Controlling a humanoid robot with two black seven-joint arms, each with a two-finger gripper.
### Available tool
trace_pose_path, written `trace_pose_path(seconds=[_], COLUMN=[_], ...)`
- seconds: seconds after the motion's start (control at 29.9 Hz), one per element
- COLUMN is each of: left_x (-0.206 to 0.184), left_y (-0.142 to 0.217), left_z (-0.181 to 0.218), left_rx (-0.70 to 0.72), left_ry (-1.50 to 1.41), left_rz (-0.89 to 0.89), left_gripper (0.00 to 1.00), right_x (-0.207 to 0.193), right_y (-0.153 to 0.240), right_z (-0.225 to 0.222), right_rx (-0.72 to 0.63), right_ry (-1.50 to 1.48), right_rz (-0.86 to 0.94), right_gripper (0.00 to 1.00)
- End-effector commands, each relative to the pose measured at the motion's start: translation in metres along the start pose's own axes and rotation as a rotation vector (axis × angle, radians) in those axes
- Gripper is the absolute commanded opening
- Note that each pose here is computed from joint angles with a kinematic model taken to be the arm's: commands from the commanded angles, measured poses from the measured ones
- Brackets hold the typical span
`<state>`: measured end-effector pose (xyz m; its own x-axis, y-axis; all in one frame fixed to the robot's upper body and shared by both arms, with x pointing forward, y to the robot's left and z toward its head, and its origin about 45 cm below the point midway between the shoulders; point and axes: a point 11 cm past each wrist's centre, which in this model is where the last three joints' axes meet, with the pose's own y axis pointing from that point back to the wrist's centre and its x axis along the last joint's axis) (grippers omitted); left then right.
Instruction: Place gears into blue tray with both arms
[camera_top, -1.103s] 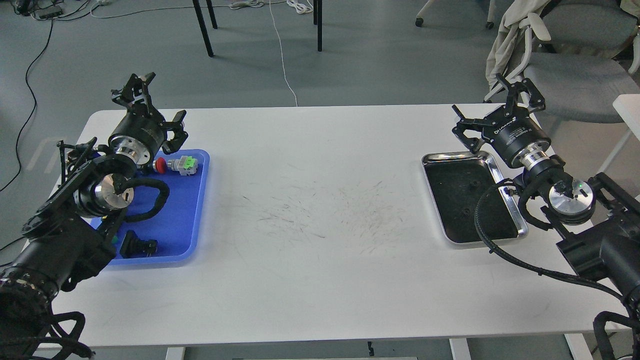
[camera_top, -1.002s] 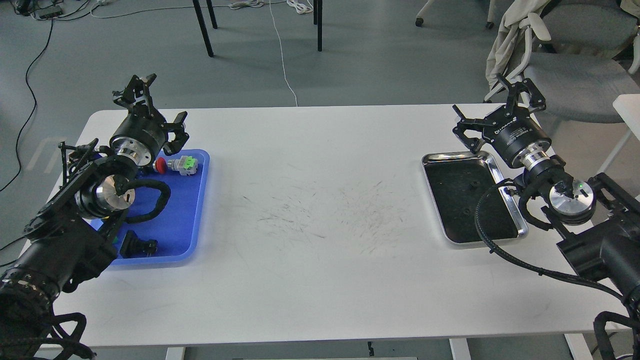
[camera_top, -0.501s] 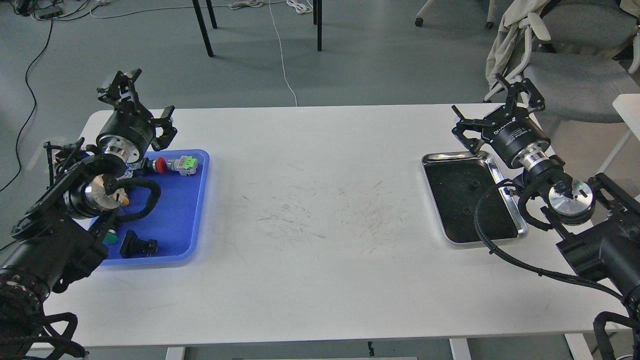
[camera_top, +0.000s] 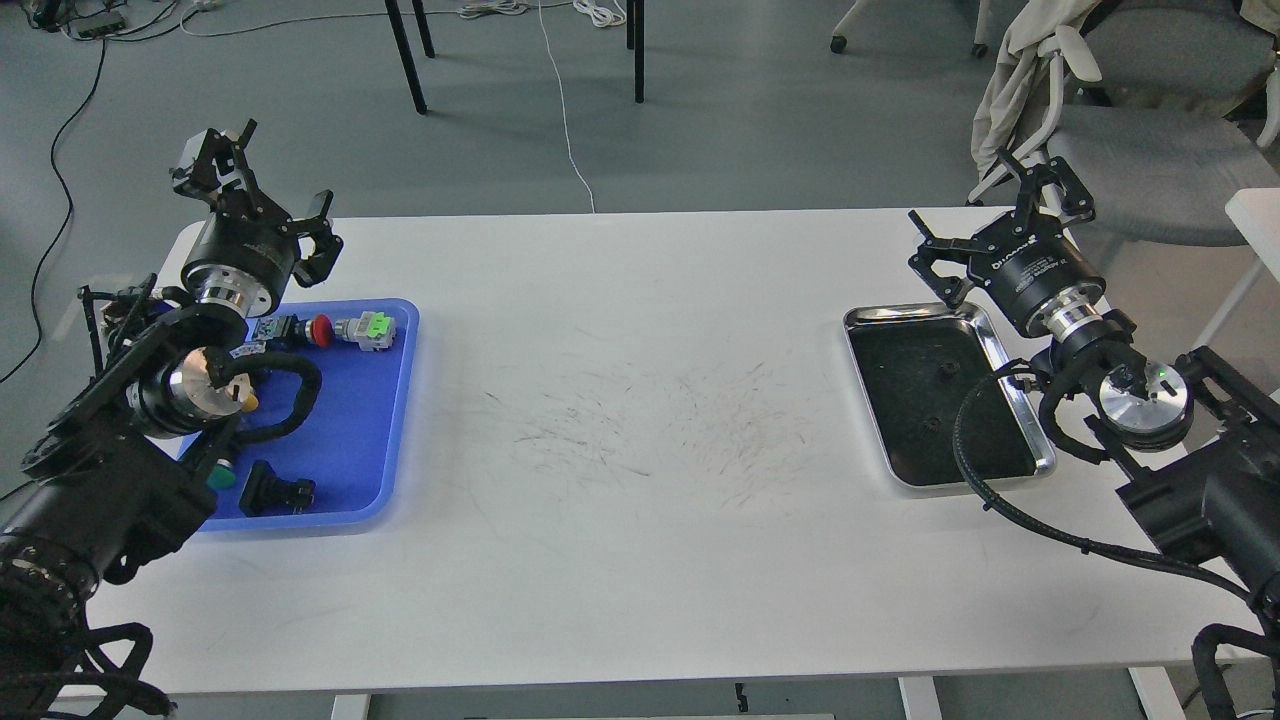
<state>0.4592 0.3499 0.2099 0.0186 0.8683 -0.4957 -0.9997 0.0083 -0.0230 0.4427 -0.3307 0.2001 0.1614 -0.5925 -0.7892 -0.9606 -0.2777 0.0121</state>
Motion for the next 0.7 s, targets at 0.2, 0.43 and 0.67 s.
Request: trace_pose_path(seconds=[0.2,0.43,0.67], left_x=[0.008,0.008,0.007], left_y=[0.002,0.002,0.002], left_z=[0.008,0.006,0.005], left_rx=[-0.006,0.007,0.009], left_ry=[-0.017,-0.024,-0.025], left_rz=[0.009,0.008,0.007], left_gripper=[0.98,0.98,0.98], right_x=[0.0,-0.005,-0.017], right_y=[0.003,0.002,0.001], right_z=[-0.009,-0.016,-0.028], right_rx=[-0.009,-0.011,-0.16], right_ry=[0.039,0.064,0.336], right_rz=[-0.005,-0.017,-0.038], right_gripper=[0.99,0.99,0.99])
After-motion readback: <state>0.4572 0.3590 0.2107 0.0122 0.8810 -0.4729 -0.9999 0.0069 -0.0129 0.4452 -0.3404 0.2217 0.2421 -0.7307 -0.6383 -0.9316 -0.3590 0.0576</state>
